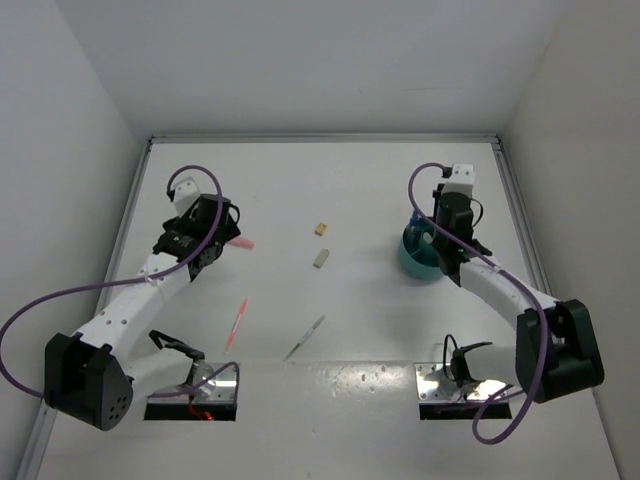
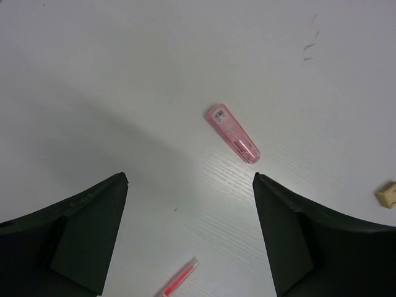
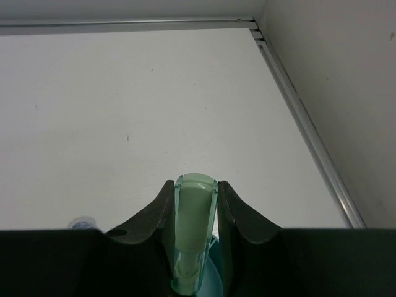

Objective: Sort the stationery into containers
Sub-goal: Place the pen in the storage box.

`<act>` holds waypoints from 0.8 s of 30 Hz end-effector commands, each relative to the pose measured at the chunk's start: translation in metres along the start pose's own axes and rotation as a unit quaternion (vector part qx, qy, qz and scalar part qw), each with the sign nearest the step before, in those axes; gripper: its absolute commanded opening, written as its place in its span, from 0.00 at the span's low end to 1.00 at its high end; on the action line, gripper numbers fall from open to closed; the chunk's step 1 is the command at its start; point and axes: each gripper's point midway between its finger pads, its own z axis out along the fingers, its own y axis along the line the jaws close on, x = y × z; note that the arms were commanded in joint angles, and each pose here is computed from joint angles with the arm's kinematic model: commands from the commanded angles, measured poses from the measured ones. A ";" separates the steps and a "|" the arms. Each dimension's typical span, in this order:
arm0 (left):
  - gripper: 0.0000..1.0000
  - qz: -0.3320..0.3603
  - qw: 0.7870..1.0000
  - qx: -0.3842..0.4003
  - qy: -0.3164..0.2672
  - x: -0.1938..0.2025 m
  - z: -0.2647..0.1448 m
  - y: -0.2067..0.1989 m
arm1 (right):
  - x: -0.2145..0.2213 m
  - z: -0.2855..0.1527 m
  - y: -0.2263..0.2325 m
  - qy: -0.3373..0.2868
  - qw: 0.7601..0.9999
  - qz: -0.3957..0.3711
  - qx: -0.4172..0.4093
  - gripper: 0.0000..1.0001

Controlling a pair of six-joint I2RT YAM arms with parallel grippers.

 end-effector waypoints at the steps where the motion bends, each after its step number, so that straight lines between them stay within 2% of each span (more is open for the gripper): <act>1: 0.88 -0.012 1.000 0.017 -0.011 -0.012 -0.002 -0.009 | -0.030 0.004 -0.001 -0.102 0.993 0.058 -0.007 0.00; 4: 0.88 -0.012 1.000 0.017 -0.011 -0.012 -0.002 -0.009 | -0.035 0.005 -0.005 -0.124 0.990 0.065 0.000 0.00; 12: 0.88 -0.012 1.000 0.017 -0.011 -0.012 -0.002 -0.009 | -0.023 0.014 -0.001 -0.107 0.992 0.061 -0.003 0.00; 17: 0.88 -0.009 1.000 0.018 -0.005 -0.009 -0.001 -0.010 | -0.034 0.014 -0.005 -0.128 0.989 0.074 0.003 0.00; 24: 0.88 -0.006 1.000 0.016 -0.002 -0.006 0.001 -0.008 | -0.020 0.036 0.001 -0.115 0.991 0.064 0.013 0.00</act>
